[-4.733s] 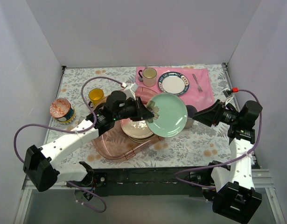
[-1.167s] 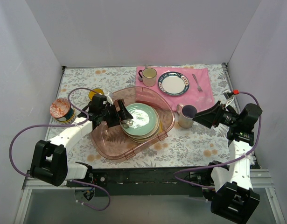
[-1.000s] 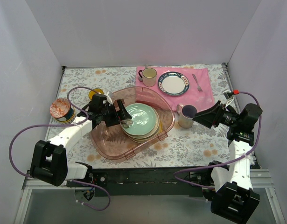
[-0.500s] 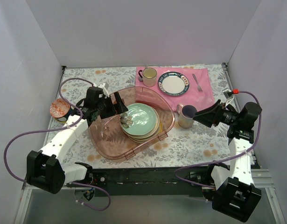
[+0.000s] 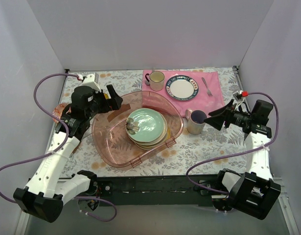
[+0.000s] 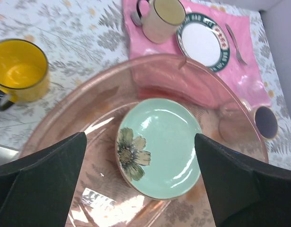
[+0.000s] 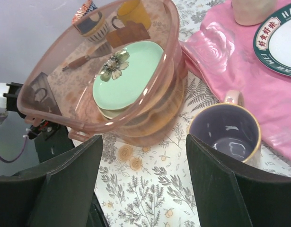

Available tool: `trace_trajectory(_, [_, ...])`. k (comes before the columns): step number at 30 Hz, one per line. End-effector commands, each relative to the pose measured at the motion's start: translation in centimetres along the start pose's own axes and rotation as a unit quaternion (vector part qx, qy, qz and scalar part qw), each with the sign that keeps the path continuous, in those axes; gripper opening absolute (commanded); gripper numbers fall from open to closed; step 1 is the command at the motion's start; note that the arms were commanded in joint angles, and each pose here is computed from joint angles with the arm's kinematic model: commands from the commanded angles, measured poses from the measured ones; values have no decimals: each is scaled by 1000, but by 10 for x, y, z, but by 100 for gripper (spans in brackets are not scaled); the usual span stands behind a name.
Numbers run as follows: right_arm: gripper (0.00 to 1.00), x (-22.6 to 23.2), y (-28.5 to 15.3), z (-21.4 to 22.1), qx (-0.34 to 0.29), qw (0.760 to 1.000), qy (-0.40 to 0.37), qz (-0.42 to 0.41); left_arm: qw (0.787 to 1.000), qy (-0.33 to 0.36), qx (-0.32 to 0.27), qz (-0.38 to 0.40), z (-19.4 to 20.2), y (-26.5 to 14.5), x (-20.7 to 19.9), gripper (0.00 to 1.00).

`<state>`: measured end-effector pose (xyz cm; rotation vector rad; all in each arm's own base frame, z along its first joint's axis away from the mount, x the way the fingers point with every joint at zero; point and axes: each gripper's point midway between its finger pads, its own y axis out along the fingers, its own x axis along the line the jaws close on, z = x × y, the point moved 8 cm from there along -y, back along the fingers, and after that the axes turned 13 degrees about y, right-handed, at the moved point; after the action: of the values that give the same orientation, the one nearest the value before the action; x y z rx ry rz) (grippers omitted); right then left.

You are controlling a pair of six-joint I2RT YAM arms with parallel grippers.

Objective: Place the mixed dishes into the plastic bin
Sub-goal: Place the plate in the plastic bin, then pick up the cup at the center of the board.

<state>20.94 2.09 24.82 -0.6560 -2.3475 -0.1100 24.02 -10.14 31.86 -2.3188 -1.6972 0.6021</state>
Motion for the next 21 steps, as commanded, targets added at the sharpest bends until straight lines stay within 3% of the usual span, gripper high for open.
trace_trajectory(1, [79,-8,-2,1,6,999,-48,17,995,28,-54,-82,-21,-23,16,98])
trace_trajectory(14, [80,-24,-4,21,7,997,-75,20,994,-15,-40,-96,-18,0,41,98])
trace_trajectory(21, [81,-25,-5,23,4,997,-76,15,989,-100,-22,-107,-14,24,100,98])
